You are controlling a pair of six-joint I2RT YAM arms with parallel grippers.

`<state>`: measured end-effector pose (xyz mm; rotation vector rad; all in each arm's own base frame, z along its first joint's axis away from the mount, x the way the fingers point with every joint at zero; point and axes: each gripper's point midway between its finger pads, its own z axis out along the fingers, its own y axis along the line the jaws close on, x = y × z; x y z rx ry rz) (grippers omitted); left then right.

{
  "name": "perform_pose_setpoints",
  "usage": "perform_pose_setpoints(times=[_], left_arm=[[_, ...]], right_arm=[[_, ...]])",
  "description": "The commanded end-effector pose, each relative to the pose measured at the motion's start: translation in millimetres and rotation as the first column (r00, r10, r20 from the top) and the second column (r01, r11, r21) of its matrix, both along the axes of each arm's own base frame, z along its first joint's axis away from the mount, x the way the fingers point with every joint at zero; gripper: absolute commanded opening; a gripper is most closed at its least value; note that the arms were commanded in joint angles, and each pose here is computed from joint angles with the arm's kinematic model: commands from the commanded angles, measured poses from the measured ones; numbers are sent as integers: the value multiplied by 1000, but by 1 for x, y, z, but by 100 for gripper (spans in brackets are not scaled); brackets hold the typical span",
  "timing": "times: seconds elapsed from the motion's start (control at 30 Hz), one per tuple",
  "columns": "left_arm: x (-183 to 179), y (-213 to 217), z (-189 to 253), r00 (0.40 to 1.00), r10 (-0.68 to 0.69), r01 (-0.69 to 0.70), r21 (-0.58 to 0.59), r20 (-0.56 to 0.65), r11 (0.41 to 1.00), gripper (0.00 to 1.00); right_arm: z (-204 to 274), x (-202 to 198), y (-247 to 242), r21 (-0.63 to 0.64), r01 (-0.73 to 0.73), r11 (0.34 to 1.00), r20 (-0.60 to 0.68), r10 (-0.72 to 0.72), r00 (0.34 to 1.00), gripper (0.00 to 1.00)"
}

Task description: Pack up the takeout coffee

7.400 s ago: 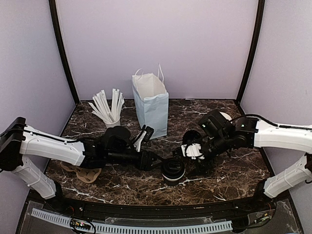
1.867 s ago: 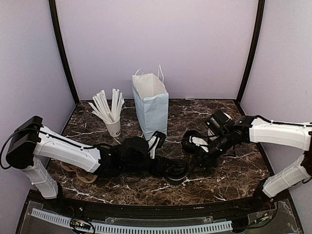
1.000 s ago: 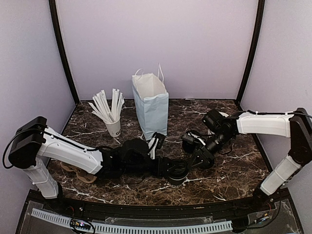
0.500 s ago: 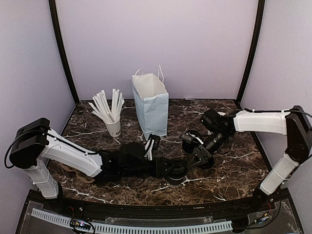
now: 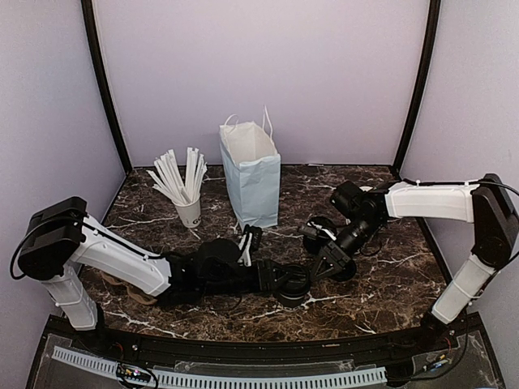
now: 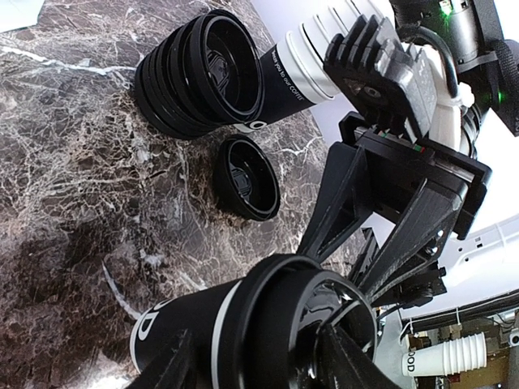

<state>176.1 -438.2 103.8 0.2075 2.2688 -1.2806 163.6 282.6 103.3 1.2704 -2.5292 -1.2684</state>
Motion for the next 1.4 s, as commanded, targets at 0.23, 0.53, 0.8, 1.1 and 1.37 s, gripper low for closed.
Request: perform_pose_setpoints(times=[0.23, 0.53, 0.8, 1.1, 1.37], left_arm=[[-9, 36, -31, 965, -194, 117, 373, 175, 920, 55], [20, 28, 32, 921, -184, 53, 359, 342, 932, 62], [8, 46, 51, 935, -142, 52, 270, 326, 961, 63], [-43, 48, 44, 936, -242, 185, 227, 257, 956, 63], [-64, 18, 8, 931, -302, 244, 268, 204, 932, 63]], right_arm=[[32, 29, 1, 6, -88, 996, 308, 82, 948, 54], [53, 36, 9, 48, -105, 993, 351, 82, 933, 62], [59, 45, 25, 65, -157, 985, 408, 117, 905, 66], [50, 32, 38, 56, -232, 971, 416, 188, 890, 69], [41, 21, 34, 43, -253, 967, 393, 216, 894, 69]])
